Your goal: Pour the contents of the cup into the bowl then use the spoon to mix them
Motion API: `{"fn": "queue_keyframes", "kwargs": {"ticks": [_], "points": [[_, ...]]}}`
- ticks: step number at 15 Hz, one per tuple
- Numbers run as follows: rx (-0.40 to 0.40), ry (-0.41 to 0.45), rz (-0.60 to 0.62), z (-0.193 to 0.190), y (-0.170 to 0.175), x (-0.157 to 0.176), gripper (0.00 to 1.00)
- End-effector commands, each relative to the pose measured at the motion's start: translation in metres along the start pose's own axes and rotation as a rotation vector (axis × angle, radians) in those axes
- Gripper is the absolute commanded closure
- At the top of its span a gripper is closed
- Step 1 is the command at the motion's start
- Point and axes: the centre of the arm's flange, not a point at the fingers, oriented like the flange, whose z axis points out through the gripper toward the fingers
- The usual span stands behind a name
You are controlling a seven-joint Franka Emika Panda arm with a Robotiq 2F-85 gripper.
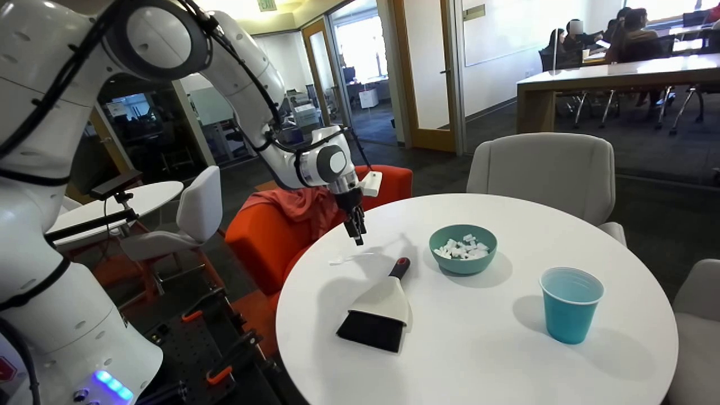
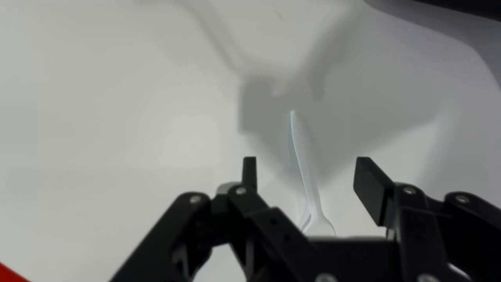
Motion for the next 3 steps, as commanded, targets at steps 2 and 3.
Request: {"fn": "queue_keyframes", "kwargs": {"ticks": [2,3], "points": [[0.032,-0.05,-0.033,-0.0207,-0.0029,-0.0008,0.0],[0.035,-0.054,-0.035,-0.0222,-0.0029,-0.0016,0.0]]}}
